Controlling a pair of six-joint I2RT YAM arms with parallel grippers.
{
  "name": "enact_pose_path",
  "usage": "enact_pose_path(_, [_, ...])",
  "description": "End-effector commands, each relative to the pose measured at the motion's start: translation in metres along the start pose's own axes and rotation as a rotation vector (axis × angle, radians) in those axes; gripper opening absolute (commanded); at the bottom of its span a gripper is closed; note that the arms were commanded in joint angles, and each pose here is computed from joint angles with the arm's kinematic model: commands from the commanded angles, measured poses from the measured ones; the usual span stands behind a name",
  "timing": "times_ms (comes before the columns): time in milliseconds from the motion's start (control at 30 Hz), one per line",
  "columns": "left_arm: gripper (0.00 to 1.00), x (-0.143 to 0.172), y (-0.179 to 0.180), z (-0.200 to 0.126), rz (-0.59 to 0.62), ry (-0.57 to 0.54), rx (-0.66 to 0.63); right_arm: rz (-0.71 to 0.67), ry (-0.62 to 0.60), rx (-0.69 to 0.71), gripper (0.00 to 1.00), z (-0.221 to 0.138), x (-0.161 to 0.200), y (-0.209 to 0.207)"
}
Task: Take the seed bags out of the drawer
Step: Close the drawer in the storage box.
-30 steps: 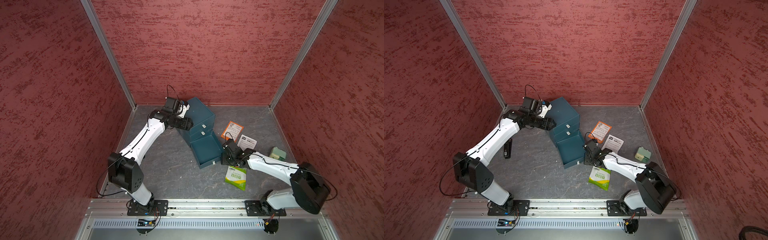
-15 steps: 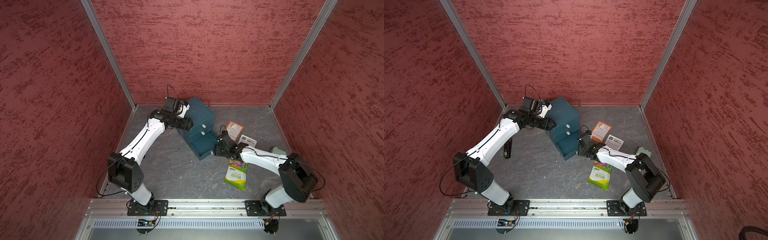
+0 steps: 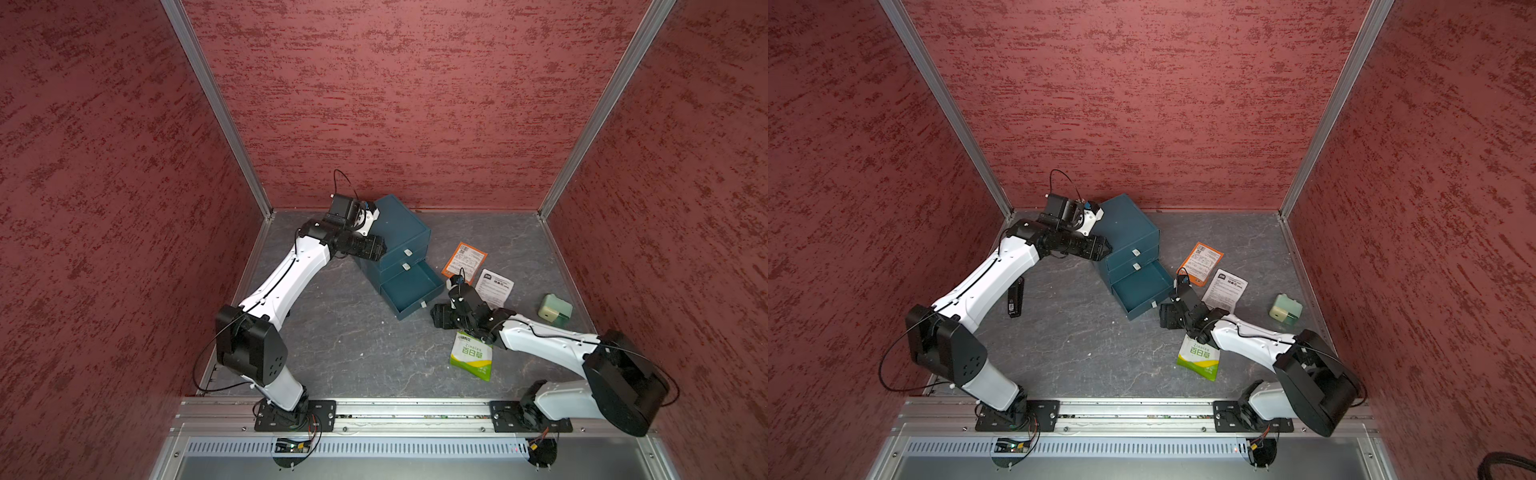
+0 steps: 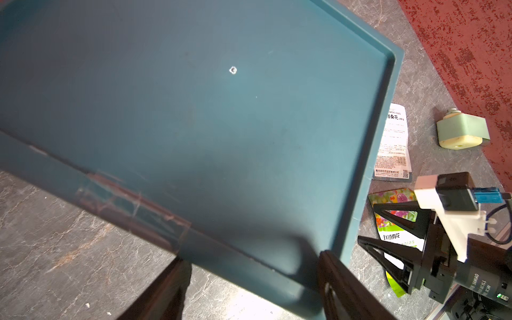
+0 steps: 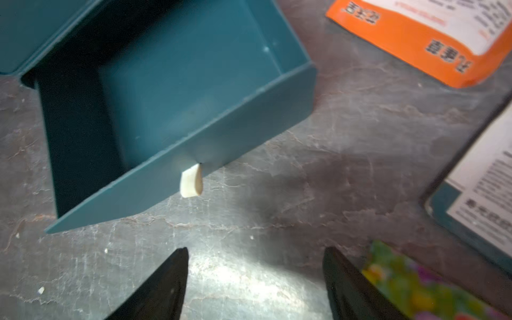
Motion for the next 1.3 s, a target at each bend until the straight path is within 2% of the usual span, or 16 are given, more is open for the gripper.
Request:
enact_pose_path(0, [0.75, 0.033, 0.001, 0.018, 0.045, 0.150, -0.001, -0.117, -0.100, -0.080, 0.85, 0.002, -0.023, 0.017])
enact_pose_path(300, [0.75, 0.034, 0.001, 0.018, 0.048, 0.153, -0.003, -0.215, -0.148, -0.088, 0.87, 0.036, -0.049, 0.030])
enact_pose_path(533, [0.75, 0.034, 0.003, 0.018, 0.049, 0.154, -0.004, -0.225, -0.261, -0.092, 0.87, 0.045, -0.082, 0.040])
enact_pose_path(733, [0.75, 0.033, 0.003, 0.019, 0.046, 0.155, -0.003, -0.217, -0.290, -0.046, 0.87, 0.063, -0.100, 0.040])
enact_pose_path(933, [0.75, 0.035, 0.005, 0.019, 0.043, 0.157, -0.004, -0.175, -0.305, -0.029, 0.87, 0.082, -0.106, 0.041])
enact_pose_path(1267, [0.75, 0.035, 0.004, 0.019, 0.042, 0.160, 0.006, -0.130, -0.348, 0.001, 0.86, 0.093, -0.108, 0.050])
Point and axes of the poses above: each gripper's point midway between its finger pads, its own z axis out along the fingers, its own y axis along the line the jaws close on, x = y × z, the point moved 4 cm from there along -z, back along the fingers, and after that the axes turned 12 degrees about -z, right-handed, at the moved point
